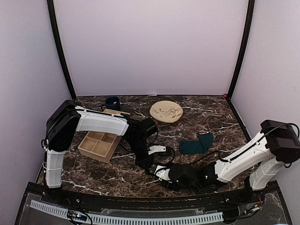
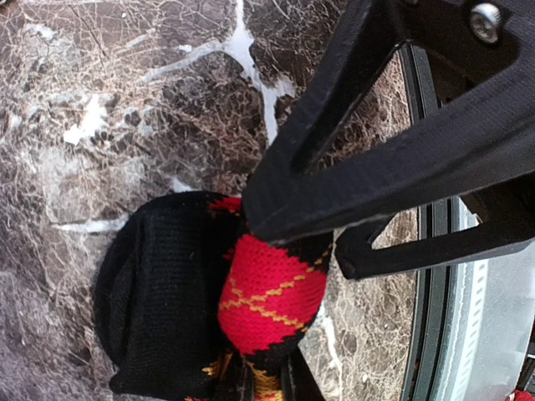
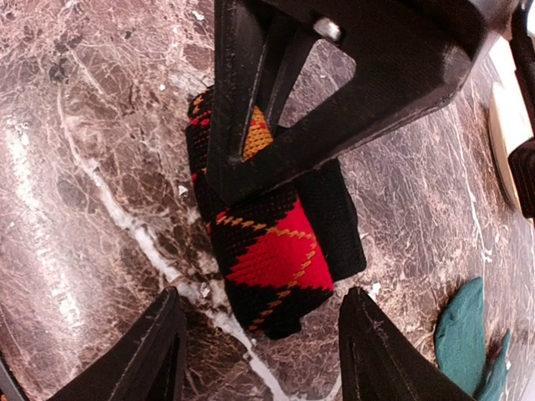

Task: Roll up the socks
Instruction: Roll the sock at the center of the board.

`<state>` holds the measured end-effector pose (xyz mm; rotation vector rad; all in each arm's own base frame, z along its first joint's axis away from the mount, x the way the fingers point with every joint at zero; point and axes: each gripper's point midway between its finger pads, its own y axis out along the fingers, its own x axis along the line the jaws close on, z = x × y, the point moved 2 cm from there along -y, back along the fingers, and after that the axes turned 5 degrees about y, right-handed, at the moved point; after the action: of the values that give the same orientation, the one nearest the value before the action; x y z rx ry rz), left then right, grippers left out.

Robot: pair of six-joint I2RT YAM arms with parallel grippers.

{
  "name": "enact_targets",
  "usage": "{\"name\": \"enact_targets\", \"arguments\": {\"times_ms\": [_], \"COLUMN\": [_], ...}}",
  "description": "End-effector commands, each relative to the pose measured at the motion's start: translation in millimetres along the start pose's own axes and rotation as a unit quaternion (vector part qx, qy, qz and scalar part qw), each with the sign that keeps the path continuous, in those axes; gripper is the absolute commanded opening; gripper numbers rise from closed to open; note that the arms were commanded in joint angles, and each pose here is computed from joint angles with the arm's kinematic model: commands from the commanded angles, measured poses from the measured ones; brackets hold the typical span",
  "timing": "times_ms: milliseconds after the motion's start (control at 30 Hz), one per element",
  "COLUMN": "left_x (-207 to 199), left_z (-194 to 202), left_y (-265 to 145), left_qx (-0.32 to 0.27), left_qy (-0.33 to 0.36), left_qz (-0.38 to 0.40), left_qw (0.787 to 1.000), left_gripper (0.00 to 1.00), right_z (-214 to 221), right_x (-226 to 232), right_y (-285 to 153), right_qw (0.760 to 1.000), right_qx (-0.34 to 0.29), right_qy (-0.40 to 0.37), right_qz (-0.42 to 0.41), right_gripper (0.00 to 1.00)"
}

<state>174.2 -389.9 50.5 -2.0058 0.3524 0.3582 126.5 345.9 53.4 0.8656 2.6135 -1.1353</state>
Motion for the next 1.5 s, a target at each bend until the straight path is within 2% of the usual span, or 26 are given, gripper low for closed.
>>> {"name": "enact_targets", "arguments": {"times_ms": [0, 633, 1167, 1467], "left_x": [-2.9, -2.3, 0.2, 3.3], "left_z": [23.1, 22.0, 22.2, 22.6], "left_y": [11.1, 11.6, 13.9, 12.7], "left_qx": [0.044, 0.043, 0.043, 0.044], "left_qy": [-0.028, -0.03, -0.034, -0.035], "left_qz": [0.018, 0.022, 0.027, 0.021], "left_qw": [0.998, 0.998, 0.998, 0.998], "left_gripper": [0.0, 0.0, 0.0, 0.01], "right_z": [-12.4, -8.1, -16.1, -7.7], "right_x": [-2.1, -2.2, -3.3, 0.8], "right_y": [5.8, 16.5, 17.8, 22.6], "right_qw": [1.0, 1.0, 0.999, 0.999], "right_qx": [-0.018, -0.009, -0.012, 0.007], "right_qy": [0.002, -0.003, -0.018, -0.012], "right_qz": [-0.005, -0.029, -0.029, -0.046], "right_gripper": [0.56, 0.42, 0.42, 0.28]}}
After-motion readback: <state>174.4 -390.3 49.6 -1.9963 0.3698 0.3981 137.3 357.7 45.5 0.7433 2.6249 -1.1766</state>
